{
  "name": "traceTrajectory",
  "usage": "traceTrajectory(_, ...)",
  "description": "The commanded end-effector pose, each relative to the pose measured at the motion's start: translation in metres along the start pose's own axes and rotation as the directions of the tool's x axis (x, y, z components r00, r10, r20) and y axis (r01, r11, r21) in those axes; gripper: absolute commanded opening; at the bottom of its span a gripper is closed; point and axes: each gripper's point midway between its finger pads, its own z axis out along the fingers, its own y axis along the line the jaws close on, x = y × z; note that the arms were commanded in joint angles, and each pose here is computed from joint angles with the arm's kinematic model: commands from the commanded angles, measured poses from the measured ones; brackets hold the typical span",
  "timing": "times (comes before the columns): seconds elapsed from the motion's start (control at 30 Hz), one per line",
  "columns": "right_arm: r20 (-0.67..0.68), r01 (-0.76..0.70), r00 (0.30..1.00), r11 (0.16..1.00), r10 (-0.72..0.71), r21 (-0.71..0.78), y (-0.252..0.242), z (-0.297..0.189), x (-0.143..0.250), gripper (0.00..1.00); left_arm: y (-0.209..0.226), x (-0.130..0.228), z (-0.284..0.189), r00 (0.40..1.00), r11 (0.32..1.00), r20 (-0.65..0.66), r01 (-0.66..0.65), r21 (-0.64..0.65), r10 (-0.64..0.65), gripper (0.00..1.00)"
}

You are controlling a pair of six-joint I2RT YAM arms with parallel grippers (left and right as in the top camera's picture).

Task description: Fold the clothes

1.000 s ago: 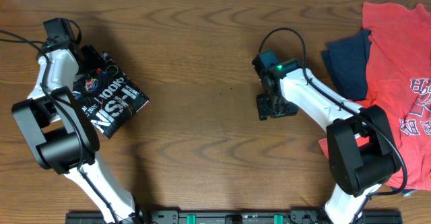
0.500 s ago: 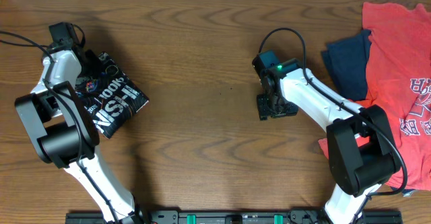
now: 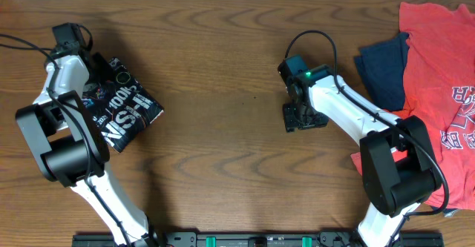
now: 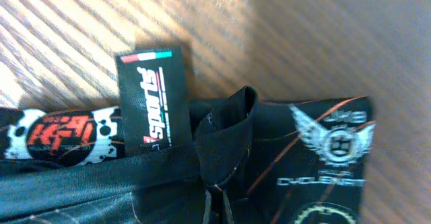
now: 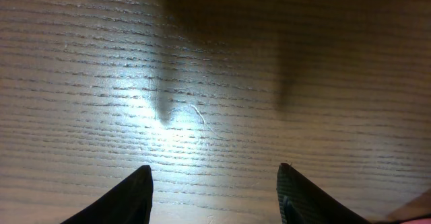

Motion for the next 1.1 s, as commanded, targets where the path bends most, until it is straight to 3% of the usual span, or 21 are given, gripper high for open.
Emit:
traceTrajectory(0.0, 0.013, -0.011, 1.0, 1.0, 0.011, 0.006, -0.004, -0.001, -0.006, 0.57, -0.012, -0.018, -0.028, 0.998, 0.998, 0.061, 0.002, 0.06, -0.006, 0.06)
traceTrajectory(0.2, 0.016, -0.012, 1.0, 1.0, 0.012, 0.005, -0.004, -0.001, -0.006, 0.57, -0.032, -0.025, -0.039, 0.997, 0.985, 0.08, -0.008, 0.172, -0.006, 0.06)
traceTrajectory(0.4, 0.023, -0.012, 1.0, 1.0, 0.012, 0.003, -0.003, -0.001, -0.008, 0.57, -0.038, -0.025, -0.037, 0.996, 0.983, 0.086, -0.018, 0.182, 0.002, 0.1)
traceTrajectory(0.47, 0.022, -0.012, 1.0, 1.0, 0.012, 0.003, -0.003, -0.001, -0.008, 0.57, -0.038, -0.024, -0.035, 0.997, 0.983, 0.082, -0.017, 0.181, 0.002, 0.38)
traceTrajectory(0.53, 0.021, -0.012, 1.0, 1.0, 0.012, 0.004, -0.003, -0.001, -0.008, 0.58, -0.038, -0.023, -0.035, 0.997, 0.984, 0.08, -0.017, 0.18, 0.002, 0.59)
traceTrajectory(0.63, 0.022, -0.012, 1.0, 1.0, 0.012, 0.003, -0.003, -0.001, -0.008, 0.58, -0.037, -0.021, -0.035, 0.997, 0.984, 0.071, -0.016, 0.178, 0.003, 0.75)
traceTrajectory(0.87, 0.037, -0.036, 0.999, 0.999, 0.036, -0.003, -0.002, -0.001, -0.012, 0.59, -0.036, -0.002, -0.052, 1.0, 0.986, 0.001, -0.023, 0.167, 0.023, 0.76)
traceTrajectory(1.07, 0.052, -0.054, 0.997, 0.996, 0.057, -0.066, 0.01, -0.002, -0.017, 0.6, -0.075, 0.04, -0.087, 0.984, 0.958, -0.101, -0.117, 0.264, 0.148, 0.77)
